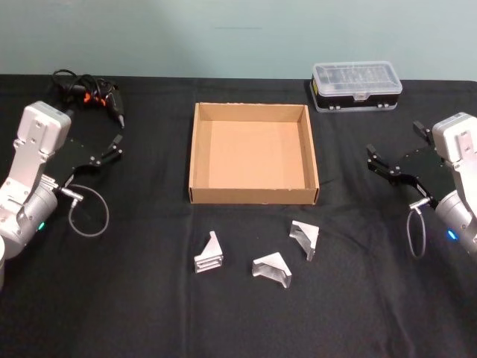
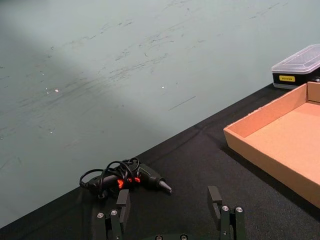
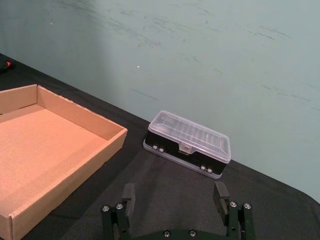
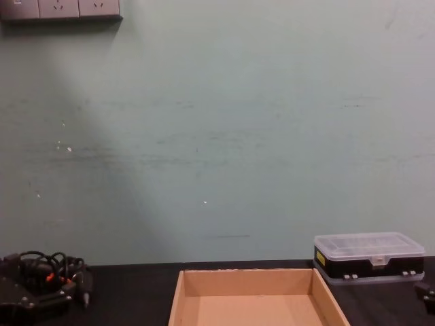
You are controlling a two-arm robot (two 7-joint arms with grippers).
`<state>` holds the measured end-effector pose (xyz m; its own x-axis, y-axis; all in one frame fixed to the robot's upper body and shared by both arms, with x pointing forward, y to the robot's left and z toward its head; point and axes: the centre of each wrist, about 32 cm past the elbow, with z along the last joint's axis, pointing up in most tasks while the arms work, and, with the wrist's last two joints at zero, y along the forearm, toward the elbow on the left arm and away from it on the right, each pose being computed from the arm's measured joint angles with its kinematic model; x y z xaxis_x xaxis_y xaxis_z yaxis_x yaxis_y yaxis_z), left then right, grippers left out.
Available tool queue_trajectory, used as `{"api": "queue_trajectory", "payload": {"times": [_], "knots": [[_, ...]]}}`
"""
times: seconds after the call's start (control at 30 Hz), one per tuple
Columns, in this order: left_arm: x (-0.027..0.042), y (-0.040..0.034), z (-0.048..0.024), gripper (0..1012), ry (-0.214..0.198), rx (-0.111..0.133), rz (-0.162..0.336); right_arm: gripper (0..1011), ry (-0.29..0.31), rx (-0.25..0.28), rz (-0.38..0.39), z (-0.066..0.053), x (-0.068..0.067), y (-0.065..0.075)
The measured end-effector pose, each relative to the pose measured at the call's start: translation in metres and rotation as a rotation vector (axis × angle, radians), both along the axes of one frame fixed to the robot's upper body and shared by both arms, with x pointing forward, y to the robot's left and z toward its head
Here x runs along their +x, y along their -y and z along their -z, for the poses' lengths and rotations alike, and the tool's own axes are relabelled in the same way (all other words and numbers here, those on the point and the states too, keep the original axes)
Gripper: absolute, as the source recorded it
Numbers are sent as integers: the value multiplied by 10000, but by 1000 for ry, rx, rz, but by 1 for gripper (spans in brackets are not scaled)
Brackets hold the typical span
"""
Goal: Use one hand to pick up the angle iron from the table and place it into the box.
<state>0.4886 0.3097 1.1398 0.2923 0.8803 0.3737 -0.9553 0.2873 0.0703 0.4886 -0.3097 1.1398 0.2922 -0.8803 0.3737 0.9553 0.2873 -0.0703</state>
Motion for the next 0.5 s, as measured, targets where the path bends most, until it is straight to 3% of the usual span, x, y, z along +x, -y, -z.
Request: {"api": "queue_trajectory", "payload": {"times": [0.5], "knots": [[0, 0, 0, 1011, 0, 0, 0, 1000, 0, 0, 0, 0, 0, 0]]}}
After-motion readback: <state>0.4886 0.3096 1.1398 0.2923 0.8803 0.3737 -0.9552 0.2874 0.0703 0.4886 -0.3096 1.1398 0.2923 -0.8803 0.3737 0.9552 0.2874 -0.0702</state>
